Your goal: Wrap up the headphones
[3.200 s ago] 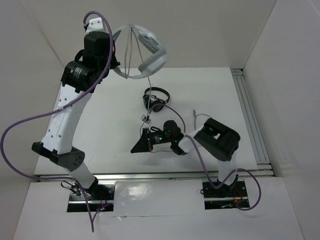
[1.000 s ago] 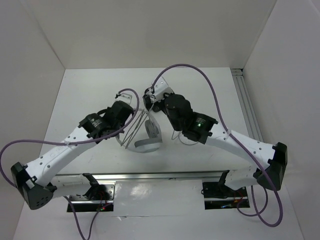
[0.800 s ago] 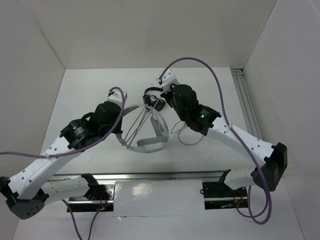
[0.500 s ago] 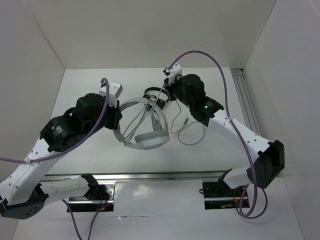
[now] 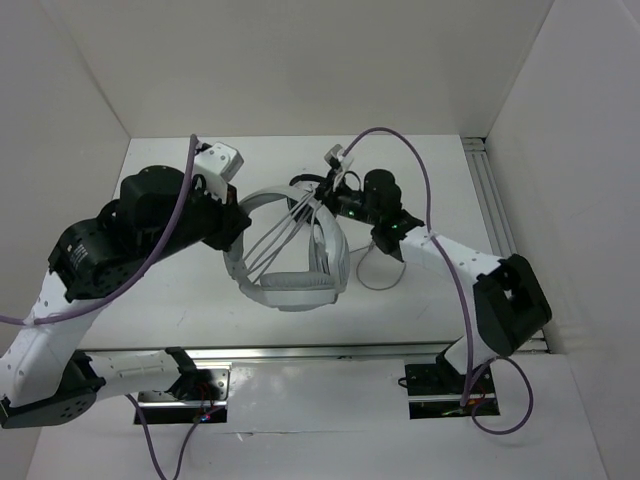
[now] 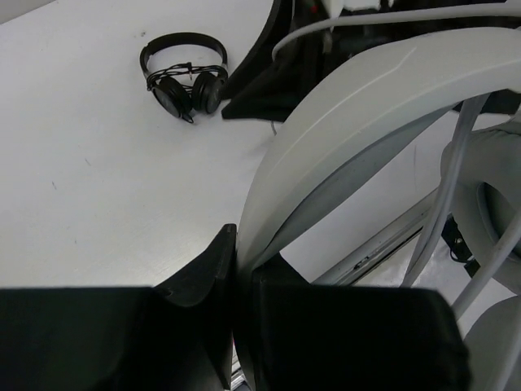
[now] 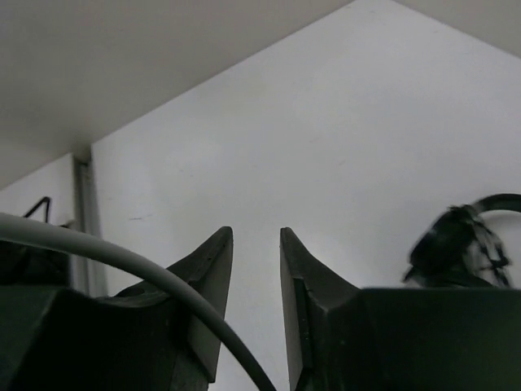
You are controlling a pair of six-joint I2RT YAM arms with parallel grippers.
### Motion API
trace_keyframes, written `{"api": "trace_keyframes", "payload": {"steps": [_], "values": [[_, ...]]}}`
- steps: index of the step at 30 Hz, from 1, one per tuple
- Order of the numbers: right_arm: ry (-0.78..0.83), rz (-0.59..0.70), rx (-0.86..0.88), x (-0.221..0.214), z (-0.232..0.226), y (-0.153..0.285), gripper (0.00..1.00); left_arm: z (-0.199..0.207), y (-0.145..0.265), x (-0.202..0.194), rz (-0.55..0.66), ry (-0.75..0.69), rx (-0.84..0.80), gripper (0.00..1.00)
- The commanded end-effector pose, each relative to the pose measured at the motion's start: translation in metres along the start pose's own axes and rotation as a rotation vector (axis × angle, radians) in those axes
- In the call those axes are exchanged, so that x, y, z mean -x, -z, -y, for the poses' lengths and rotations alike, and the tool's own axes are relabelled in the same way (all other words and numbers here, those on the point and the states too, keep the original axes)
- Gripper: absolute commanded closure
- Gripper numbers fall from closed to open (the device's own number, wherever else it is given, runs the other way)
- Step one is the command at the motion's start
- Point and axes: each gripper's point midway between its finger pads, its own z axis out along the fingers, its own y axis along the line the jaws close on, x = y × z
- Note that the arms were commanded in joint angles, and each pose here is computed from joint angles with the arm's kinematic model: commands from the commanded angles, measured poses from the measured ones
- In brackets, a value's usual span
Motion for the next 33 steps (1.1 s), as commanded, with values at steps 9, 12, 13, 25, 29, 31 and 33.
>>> {"api": "trace_keyframes", "payload": {"steps": [9, 12, 13, 25, 29, 31, 33], "values": [[-0.201, 0.086, 0.384, -0.072, -0.096, -0.048, 0.60, -0.033, 0.015, 0.096, 0.387, 0.346, 0.226, 1.00], [-0.240, 0.040, 0.413, -0.106, -0.113, -0.049, 0.60, -0.044, 0.013, 0.107, 0.436, 0.398, 0.301, 1.00], [-0.252, 0.016, 0.415, -0.117, -0.116, -0.048, 0.60, -0.047, 0.011, 0.110, 0.443, 0.410, 0.322, 1.00], [-0.157, -0.157, 0.433, -0.167, -0.202, -0.009, 0.98, -0.131, -0.048, 0.126, 0.411, 0.517, 0.654, 1.00], [-0.080, -0.236, 0.484, -0.160, -0.233, -0.016, 0.99, -0.151, -0.081, 0.111, 0.359, 0.572, 0.731, 1.00], [-0.027, -0.245, 0.504, -0.149, -0.256, -0.011, 1.00, -0.159, -0.097, 0.093, 0.316, 0.568, 0.787, 1.00], [0.029, -0.278, 0.481, -0.143, -0.264, -0.006, 1.00, -0.173, -0.104, 0.073, 0.275, 0.563, 0.852, 1.00]]}}
